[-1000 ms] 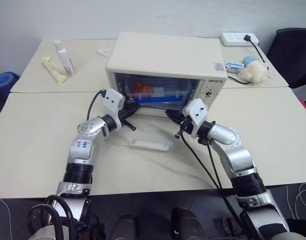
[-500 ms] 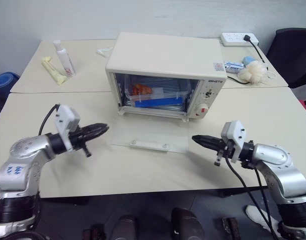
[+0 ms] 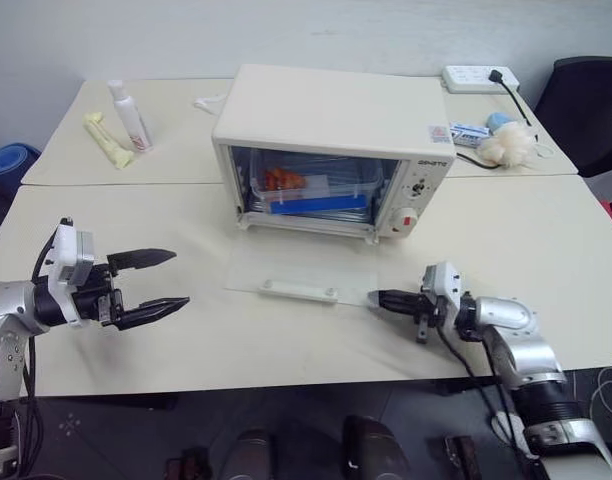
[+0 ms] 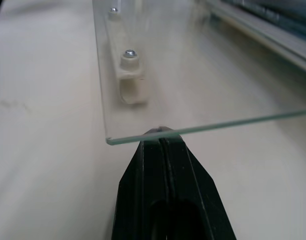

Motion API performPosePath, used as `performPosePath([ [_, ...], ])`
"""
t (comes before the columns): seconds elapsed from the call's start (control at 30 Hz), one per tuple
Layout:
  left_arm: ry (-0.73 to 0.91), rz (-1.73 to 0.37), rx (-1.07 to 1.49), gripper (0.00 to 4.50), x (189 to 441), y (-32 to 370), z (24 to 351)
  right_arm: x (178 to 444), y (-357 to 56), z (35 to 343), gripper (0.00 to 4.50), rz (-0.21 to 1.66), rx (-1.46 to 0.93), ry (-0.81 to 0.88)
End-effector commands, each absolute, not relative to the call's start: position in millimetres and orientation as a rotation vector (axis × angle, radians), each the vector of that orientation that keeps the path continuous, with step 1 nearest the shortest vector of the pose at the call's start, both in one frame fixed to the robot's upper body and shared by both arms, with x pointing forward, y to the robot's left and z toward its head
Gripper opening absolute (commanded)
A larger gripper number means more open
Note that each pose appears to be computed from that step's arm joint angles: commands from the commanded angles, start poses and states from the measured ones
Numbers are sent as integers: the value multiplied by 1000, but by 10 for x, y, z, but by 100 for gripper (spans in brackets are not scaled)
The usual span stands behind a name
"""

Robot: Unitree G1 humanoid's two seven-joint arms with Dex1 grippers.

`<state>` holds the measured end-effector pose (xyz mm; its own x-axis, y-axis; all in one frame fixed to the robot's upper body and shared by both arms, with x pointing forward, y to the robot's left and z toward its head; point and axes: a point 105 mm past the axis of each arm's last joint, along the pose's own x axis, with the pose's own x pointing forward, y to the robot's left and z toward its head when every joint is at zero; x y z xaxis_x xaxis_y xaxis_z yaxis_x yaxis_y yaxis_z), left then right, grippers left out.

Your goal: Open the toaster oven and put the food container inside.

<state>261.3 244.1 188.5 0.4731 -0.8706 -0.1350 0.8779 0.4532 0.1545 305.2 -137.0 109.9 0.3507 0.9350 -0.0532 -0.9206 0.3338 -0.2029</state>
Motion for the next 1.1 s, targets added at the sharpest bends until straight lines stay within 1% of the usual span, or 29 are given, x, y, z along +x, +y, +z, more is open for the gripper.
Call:
performPosePath([
  [0.03, -52, -1030, 187, 448, 2599, 2447, 2093, 3076, -1362, 1650, 0, 1115, -65, -334],
  [0.1, -75, -1002, 161, 448, 2620, 2450, 2120, 3107, -1373, 1856, 0, 1061, -4, -405],
  [0.27, -143, -938, 44, 448, 2695, 2403, 2159, 3220, -1316, 2278, 0, 997, 124, -513],
  [0.4, -172, -879, 19, 448, 2769, 2388, 2129, 3308, -1285, 2454, 0, 978, 166, -538],
  [0.5, -148, -849, 83, 448, 2789, 2406, 2069, 3270, -1345, 2472, 0, 1001, 156, -487],
  [0.6, -105, -834, 163, 450, 2770, 2471, 1972, 3109, -1421, 2374, 59, 1069, 25, -414],
  [0.7, -47, -829, 272, 450, 2725, 2547, 1845, 2897, -1499, 2131, 160, 1170, -172, -318],
  [0.8, 26, -867, 313, 450, 2601, 2609, 1662, 2697, -1611, 1812, 263, 1268, -311, -221],
  [0.87, 77, -878, 358, 450, 2515, 2681, 1514, 2639, -1700, 1637, 329, 1286, -416, -219],
  [0.9, 89, -873, 371, 450, 2483, 2713, 1456, 2643, -1743, 1567, 356, 1277, -415, -206],
  [0.93, 98, -870, 378, 450, 2458, 2726, 1412, 2643, -1771, 1505, 400, 1279, -433, -198],
  [0.97, 104, -869, 378, 450, 2428, 2721, 1371, 2642, -1796, 1445, 429, 1283, -430, -179],
  [1.0, 108, -872, 383, 450, 2399, 2706, 1335, 2646, -1808, 1420, 446, 1281, -432, -180],
  [1.1, 112, -889, 346, 450, 2338, 2653, 1301, 2658, -1801, 1427, 446, 1276, -461, -224],
])
